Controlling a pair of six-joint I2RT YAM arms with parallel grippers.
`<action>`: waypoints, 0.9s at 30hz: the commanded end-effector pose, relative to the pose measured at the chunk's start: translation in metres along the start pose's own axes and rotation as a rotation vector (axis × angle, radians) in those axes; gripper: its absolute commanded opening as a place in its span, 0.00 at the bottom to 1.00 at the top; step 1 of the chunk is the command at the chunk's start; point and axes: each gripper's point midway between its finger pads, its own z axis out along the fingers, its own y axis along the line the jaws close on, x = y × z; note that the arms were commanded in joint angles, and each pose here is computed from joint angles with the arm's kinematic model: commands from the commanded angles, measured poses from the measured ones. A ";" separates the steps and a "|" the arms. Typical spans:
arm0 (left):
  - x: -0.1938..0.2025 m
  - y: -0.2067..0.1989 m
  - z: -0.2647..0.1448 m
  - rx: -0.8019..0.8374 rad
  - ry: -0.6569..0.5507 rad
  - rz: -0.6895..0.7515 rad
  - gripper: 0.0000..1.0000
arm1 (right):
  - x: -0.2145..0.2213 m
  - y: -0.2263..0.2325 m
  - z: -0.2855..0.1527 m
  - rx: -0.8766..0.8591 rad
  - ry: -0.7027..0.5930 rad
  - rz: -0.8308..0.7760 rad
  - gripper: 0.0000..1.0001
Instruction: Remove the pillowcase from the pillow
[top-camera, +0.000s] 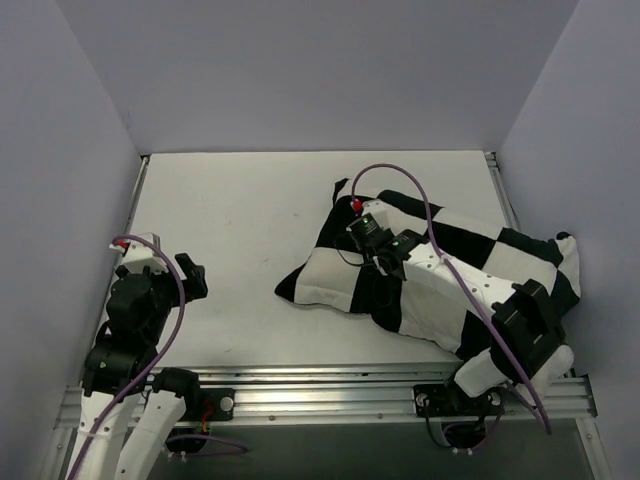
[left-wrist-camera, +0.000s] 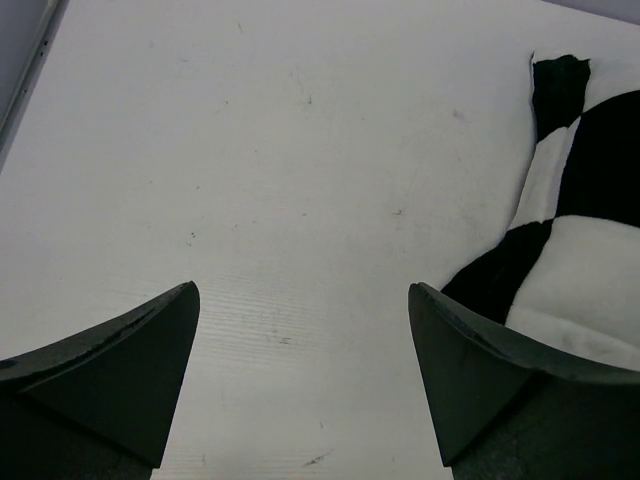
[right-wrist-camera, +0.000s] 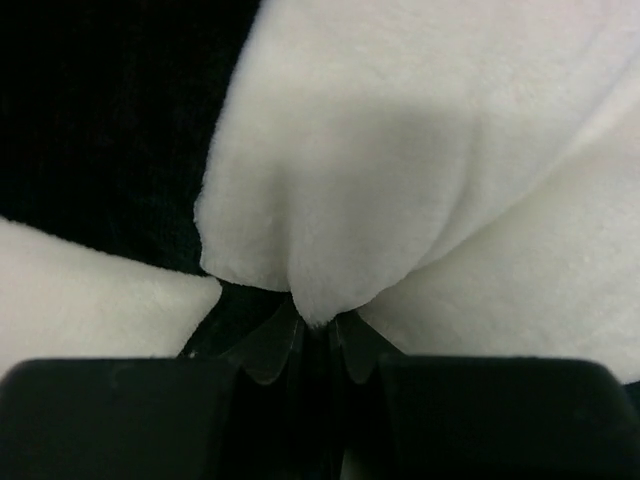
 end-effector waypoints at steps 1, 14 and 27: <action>-0.029 -0.002 -0.006 0.007 -0.115 -0.042 0.94 | -0.018 0.047 0.014 -0.080 -0.039 -0.029 0.00; -0.030 0.004 -0.005 -0.015 -0.118 -0.047 0.94 | -0.173 0.167 0.024 -0.195 -0.341 0.019 0.00; -0.029 0.005 -0.006 -0.014 -0.118 -0.054 0.94 | -0.157 0.151 -0.023 -0.157 -0.386 -0.336 1.00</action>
